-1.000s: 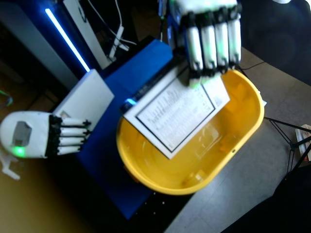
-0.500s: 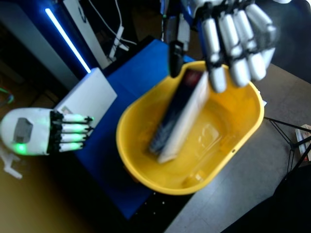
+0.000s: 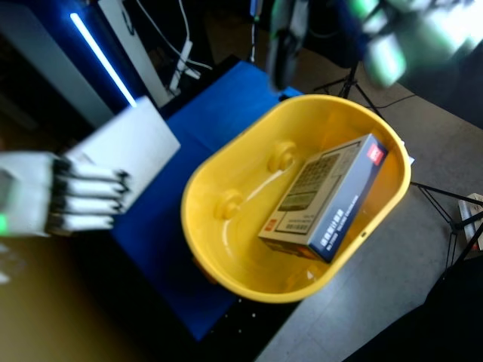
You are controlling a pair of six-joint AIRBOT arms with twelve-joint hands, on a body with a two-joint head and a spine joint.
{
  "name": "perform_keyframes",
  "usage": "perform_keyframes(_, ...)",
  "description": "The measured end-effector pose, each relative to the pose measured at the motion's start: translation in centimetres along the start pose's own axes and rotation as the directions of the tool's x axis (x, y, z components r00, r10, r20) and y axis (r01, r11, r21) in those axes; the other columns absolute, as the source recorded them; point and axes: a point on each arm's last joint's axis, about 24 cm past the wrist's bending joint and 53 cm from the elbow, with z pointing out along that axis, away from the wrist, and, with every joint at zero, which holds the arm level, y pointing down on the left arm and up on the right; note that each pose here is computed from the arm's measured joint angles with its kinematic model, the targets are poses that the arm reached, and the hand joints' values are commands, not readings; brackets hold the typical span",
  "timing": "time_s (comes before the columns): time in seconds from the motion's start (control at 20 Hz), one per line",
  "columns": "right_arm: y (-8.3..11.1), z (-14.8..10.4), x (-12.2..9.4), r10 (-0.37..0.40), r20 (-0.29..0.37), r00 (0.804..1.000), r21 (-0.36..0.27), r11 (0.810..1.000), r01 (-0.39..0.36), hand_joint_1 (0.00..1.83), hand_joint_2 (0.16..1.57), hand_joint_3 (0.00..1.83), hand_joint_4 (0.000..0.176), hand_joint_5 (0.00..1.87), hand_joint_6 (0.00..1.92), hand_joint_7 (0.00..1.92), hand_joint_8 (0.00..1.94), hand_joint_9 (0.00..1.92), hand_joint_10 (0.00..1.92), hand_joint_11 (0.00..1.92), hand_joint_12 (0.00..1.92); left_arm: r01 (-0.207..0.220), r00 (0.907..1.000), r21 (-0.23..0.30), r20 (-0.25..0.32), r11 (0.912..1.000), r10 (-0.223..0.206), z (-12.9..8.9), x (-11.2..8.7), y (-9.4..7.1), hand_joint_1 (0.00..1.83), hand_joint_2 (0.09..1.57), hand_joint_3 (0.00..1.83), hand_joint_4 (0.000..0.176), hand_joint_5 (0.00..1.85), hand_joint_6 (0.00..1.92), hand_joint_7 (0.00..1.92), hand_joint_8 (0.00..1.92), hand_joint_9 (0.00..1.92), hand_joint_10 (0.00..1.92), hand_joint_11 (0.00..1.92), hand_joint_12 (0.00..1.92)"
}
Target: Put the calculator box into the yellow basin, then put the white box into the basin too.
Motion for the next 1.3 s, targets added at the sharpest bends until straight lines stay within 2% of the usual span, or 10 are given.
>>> perform_keyframes(0.05, 0.9, 0.2, -0.2, -0.016, 0.0, 1.0, -0.026, 1.0, 0.016, 1.19, 1.29, 0.0, 0.0, 0.79, 1.08, 0.56, 1.85, 0.97, 1.92, 1.14, 1.92, 0.0, 1.0, -0.012, 0.003, 0.9999, 0.0, -0.2, -0.3, 0.6, 0.65, 1.03, 0.0, 0.016, 0.26, 0.0, 0.04, 0.0, 0.06, 0.01, 0.0, 1.07)
perform_keyframes(0.15, 3.5, 0.6, -0.9, -0.05, 0.016, 0.999, -0.109, 0.993, 0.051, 1.19, 1.28, 0.0, 0.0, 0.8, 1.07, 0.57, 1.85, 0.97, 1.92, 1.13, 1.92, 0.022, 0.9997, -0.06, 0.011, 0.9979, -0.021, -0.7, -1.1, 2.8, 0.59, 1.01, 0.0, 0.041, 0.28, 0.0, 0.04, 0.01, 0.0, 0.0, 0.0, 0.19)
perform_keyframes(0.2, 4.0, 0.7, -1.1, -0.064, 0.018, 0.998, -0.122, 0.99, 0.065, 1.19, 1.28, 0.0, 0.0, 0.8, 1.07, 0.57, 1.85, 0.97, 1.92, 1.13, 1.92, 0.029, 0.9995, -0.078, 0.015, 0.9965, -0.028, -0.7, -1.3, 3.6, 0.63, 0.98, 0.0, 0.054, 0.3, 0.01, 0.05, 0.01, 0.0, 0.0, 0.0, 0.01)
perform_keyframes(0.3, 5.3, 0.9, -1.7, -0.096, 0.032, 0.995, -0.161, 0.982, 0.1, 1.19, 1.28, 0.0, 0.0, 0.8, 1.07, 0.57, 1.85, 0.97, 1.92, 1.13, 1.92, 0.055, 0.9984, -0.13, 0.022, 0.99, -0.053, -1.0, -1.8, 5.9, 0.63, 0.93, 0.02, 0.069, 0.35, 0.0, 0.12, 0.0, 0.09, 0.01, 0.0, 1.24)
perform_keyframes(0.4, 6.6, 1.0, -3.2, -0.139, 0.071, 0.988, -0.195, 0.969, 0.151, 1.19, 1.29, 0.0, 0.0, 0.8, 1.07, 0.57, 1.85, 0.97, 1.92, 1.14, 1.92, 0.065, 0.9978, -0.146, 0.021, 0.9871, -0.063, -1.2, -1.9, 6.5, 0.65, 0.92, 0.01, 0.036, 0.32, 0.0, 0.14, 0.0, 0.13, 0.02, 0.0, 1.26)
perform_keyframes(0.8, 9.0, 0.7, -4.9, -0.229, 0.124, 0.966, -0.241, 0.937, 0.253, 1.19, 1.29, 0.0, 0.0, 0.8, 1.07, 0.57, 1.85, 0.97, 1.92, 1.14, 1.92, 0.098, 0.9948, -0.218, -0.007, 0.9711, -0.102, -1.4, -0.3, 9.5, 0.65, 0.99, 0.0, 0.057, 0.27, 0.0, 0.11, 0.0, 0.12, 0.01, 0.0, 1.11)
perform_keyframes(1.0, 8.6, 1.9, -7.1, -0.267, 0.197, 0.943, -0.262, 0.913, 0.313, 1.19, 1.28, 0.0, 0.0, 0.8, 1.07, 0.57, 1.85, 0.97, 1.92, 1.13, 1.92, 0.115, 0.9926, -0.222, -0.011, 0.9682, -0.121, -1.0, 0.4, 9.3, 0.62, 0.96, 0.0, 0.017, 0.21, 0.0, 0.08, 0.0, 0.07, 0.0, 0.0, 0.82)
perform_keyframes(1.05, 8.6, 2.4, -7.5, -0.274, 0.209, 0.939, -0.265, 0.908, 0.324, 1.19, 1.29, 0.0, 0.0, 0.79, 1.08, 0.56, 1.86, 0.97, 1.92, 1.14, 1.92, 0.121, 0.992, -0.222, -0.01, 0.9676, -0.126, -0.9, 0.5, 9.2, 0.59, 0.97, 0.0, 0.027, 0.18, 0.0, 0.07, 0.0, 0.02, 0.0, 0.0, 0.21)
perform_keyframes(1.1, 8.6, 2.9, -8.0, -0.278, 0.22, 0.935, -0.271, 0.904, 0.332, 1.19, 1.28, 0.0, 0.0, 0.8, 1.07, 0.57, 1.85, 0.97, 1.92, 1.13, 1.92, 0.125, 0.9913, -0.222, -0.012, 0.9671, -0.131, -0.9, 0.6, 9.2, 0.59, 0.96, 0.0, 0.027, 0.18, 0.0, 0.08, 0.0, 0.02, 0.0, 0.0, 0.01)
perform_keyframes(1.3, 8.5, 6.2, -10.0, -0.318, 0.264, 0.91, -0.273, 0.881, 0.387, 1.19, 1.28, 0.0, 0.0, 0.8, 1.07, 0.57, 1.85, 0.97, 1.92, 1.13, 1.92, 0.13, 0.991, -0.219, -0.004, 0.967, -0.134, -0.7, 0.7, 8.9, 0.61, 0.91, 0.0, 0.025, 0.2, 0.0, 0.11, 0.0, 0.03, 0.0, 0.05, 0.03)
